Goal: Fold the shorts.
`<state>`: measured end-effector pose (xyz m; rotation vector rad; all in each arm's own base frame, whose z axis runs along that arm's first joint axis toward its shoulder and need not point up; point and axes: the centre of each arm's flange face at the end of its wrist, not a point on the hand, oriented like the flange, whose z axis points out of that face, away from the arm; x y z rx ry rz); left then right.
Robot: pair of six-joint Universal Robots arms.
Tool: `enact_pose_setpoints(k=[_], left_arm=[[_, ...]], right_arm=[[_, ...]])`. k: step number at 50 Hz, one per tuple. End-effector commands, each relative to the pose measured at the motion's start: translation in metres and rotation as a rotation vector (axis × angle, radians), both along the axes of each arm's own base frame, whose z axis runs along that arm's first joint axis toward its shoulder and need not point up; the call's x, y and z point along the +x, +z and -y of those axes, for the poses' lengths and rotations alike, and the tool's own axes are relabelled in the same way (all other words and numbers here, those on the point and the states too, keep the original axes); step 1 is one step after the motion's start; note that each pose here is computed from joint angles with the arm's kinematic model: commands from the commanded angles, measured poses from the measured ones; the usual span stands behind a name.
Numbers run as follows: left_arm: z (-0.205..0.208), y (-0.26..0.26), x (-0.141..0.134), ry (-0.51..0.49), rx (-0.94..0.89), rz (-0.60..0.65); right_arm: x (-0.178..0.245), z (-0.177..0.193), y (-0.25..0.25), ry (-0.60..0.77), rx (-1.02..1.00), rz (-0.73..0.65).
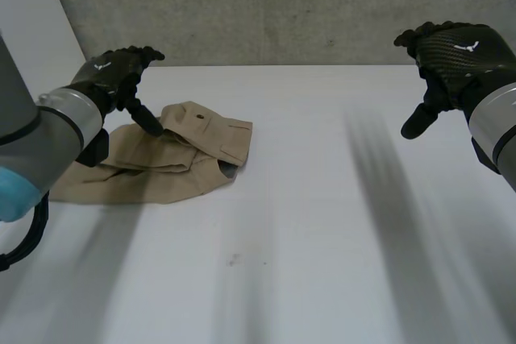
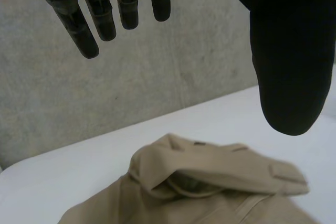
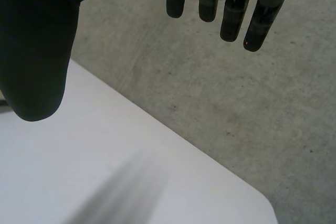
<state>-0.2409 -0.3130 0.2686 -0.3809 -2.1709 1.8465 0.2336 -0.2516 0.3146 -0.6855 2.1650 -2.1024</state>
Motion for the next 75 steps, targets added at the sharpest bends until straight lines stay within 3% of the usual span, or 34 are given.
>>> enact_pose_setpoints(k=[1,10,21,31,36,40,48,53,57,63,71,75], left_arm=[[0.033,-0.043,0.005,0.034,-0.018,0.142],[0.059,-0.099,0.017,0.046,0.016,0.334],[0.068,-0.126,0.022,0.078,0.06,0.386],[0.085,-0.145,0.018,0.072,-0.019,0.441],[0.09,-0.132,0.012,0.085,-0.1,0.417],[0.086,-0.079,0.006,0.102,-0.22,0.347],[0.05,0.039,-0.021,0.068,-0.445,0.023],[-0.003,0.08,-0.055,-0.06,-0.475,-0.125],[-0.043,0.074,-0.081,-0.167,-0.4,-0.141],[-0.079,0.054,-0.098,-0.258,-0.327,-0.116],[-0.073,0.002,-0.099,-0.25,-0.197,-0.032],[-0.058,-0.006,-0.084,-0.177,-0.186,0.011]], right_arm=[[0.007,-0.003,-0.01,0.039,-0.021,-0.107],[0.014,-0.002,-0.021,0.058,-0.002,-0.131],[0.014,-0.001,-0.024,0.059,0.005,-0.134],[0.014,-0.001,-0.029,0.06,0.019,-0.14],[0.014,0.0,-0.028,0.059,0.017,-0.14],[0.014,0.0,-0.027,0.057,0.015,-0.139],[0.013,0.001,-0.021,0.048,-0.009,-0.129],[0.01,0.004,-0.013,0.03,-0.043,-0.113],[0.009,0.0,-0.004,0.03,-0.067,-0.1],[0.008,0.001,0.001,0.027,-0.083,-0.094],[0.009,0.0,-0.001,0.041,-0.078,-0.095],[0.01,-0.001,-0.003,0.045,-0.063,-0.104]])
